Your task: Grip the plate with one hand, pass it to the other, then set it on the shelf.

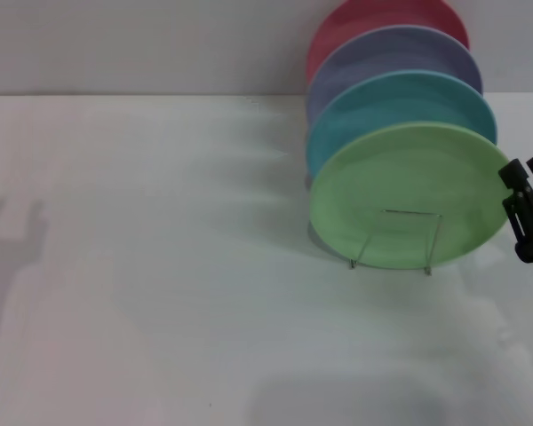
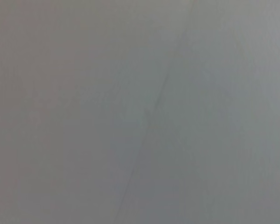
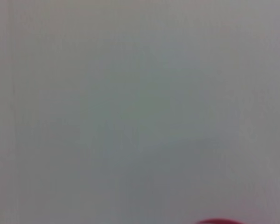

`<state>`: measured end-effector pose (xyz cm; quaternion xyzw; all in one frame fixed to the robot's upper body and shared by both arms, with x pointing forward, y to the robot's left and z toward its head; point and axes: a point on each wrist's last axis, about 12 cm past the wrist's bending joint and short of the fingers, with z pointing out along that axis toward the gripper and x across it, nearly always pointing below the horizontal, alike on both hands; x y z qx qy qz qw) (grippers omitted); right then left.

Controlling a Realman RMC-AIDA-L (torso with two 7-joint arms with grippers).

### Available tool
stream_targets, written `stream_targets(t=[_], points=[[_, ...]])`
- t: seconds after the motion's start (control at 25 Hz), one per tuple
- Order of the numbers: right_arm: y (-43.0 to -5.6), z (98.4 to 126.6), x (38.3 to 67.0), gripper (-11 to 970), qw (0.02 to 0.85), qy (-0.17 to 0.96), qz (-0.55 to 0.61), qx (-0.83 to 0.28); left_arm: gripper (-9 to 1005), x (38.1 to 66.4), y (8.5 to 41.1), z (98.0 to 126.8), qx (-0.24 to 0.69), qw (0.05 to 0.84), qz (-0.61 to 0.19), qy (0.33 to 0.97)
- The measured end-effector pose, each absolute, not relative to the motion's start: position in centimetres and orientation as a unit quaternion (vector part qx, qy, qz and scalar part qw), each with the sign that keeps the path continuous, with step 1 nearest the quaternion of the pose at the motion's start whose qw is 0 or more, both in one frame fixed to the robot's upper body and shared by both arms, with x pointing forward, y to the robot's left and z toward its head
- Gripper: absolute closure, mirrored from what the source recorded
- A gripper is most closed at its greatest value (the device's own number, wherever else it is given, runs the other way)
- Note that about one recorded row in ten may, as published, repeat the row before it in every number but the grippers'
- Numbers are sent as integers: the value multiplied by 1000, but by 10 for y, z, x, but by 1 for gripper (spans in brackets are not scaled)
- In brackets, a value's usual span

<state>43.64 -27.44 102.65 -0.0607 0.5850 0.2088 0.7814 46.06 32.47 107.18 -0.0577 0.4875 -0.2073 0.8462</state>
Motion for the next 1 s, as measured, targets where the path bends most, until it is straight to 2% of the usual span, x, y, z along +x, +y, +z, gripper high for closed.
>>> stream_targets(t=[0.12, 0.24, 0.28, 0.4, 0.48, 0.6, 0.68, 0.84, 1.0], points=[[-275, 1030, 427, 604, 794, 565, 216, -58, 431, 462, 324, 1072, -55, 846, -208, 488], [-285, 1036, 405, 604, 822, 531, 203, -27, 431, 462, 325, 1072, -53, 847, -201, 489], [-304, 1041, 386, 605, 851, 501, 158, 17, 431, 462, 328, 1072, -53, 850, -187, 489], [-326, 1045, 375, 605, 867, 483, 113, 56, 430, 462, 332, 1072, -53, 854, -169, 490], [-368, 1048, 366, 605, 871, 474, 71, 110, 430, 462, 336, 1070, -52, 856, -145, 493], [-390, 1051, 370, 605, 864, 483, 60, 131, 430, 465, 344, 1066, -49, 853, -113, 508], [-407, 1053, 383, 606, 853, 505, 38, 129, 430, 468, 350, 1060, -44, 843, -88, 529], [-415, 1058, 396, 606, 849, 515, 21, 116, 413, 475, 355, 1053, -32, 823, -68, 563], [-421, 1066, 409, 487, 855, 508, 10, 106, 343, 480, 354, 1043, -46, 802, -50, 593]])
